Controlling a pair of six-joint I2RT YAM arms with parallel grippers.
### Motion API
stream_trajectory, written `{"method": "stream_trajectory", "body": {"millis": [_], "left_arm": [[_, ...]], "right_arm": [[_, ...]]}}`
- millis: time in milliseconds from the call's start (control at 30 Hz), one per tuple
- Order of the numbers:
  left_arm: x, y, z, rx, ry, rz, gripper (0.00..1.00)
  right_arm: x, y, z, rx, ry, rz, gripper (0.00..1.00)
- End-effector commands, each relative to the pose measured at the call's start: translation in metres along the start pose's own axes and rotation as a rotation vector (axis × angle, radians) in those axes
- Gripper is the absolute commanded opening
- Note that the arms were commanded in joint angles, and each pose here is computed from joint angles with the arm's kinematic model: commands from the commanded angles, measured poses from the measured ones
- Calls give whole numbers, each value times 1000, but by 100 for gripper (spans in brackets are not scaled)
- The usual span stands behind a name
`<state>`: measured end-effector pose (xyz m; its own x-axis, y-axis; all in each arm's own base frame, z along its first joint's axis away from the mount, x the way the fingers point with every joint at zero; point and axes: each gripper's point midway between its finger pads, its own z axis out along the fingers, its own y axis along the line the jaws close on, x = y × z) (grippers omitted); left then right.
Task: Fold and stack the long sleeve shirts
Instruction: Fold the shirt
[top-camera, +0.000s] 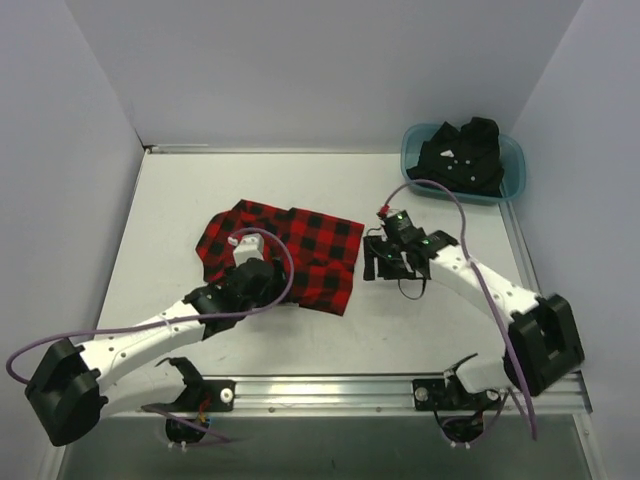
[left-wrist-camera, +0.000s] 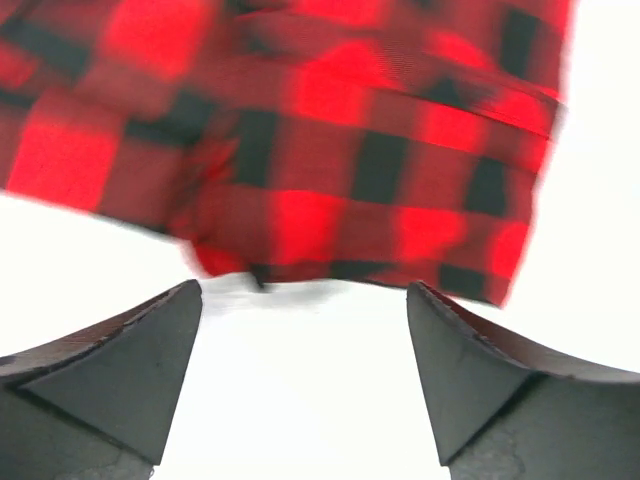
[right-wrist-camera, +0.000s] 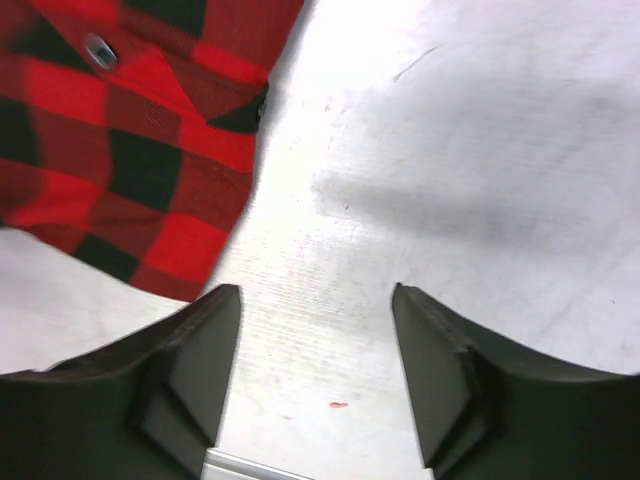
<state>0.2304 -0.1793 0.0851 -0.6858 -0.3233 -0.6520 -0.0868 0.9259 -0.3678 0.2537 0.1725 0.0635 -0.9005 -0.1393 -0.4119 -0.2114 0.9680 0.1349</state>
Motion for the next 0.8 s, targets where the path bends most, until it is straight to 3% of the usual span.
{"method": "stream_trajectory", "body": {"millis": [0, 33, 133, 267, 567, 767], "left_arm": [[-24, -39, -19, 74, -96, 332, 94], [-20, -68, -31, 146, -104, 416, 95], [5, -95, -32, 154, -109, 716, 96], [43, -122, -13, 158, -44, 974, 96], [74, -154, 22, 148, -13, 1184, 89], [96, -159, 42, 148, 44, 1229, 85]], "right_arm": [[1, -25, -27, -20, -57, 224, 65], [-2, -26, -37, -64, -87, 271, 74], [6, -43, -44, -94, -125, 416, 90], [17, -52, -52, -118, -164, 508, 96], [35, -58, -55, -130, -208, 564, 95], [36, -60, -56, -131, -220, 586, 94]]}}
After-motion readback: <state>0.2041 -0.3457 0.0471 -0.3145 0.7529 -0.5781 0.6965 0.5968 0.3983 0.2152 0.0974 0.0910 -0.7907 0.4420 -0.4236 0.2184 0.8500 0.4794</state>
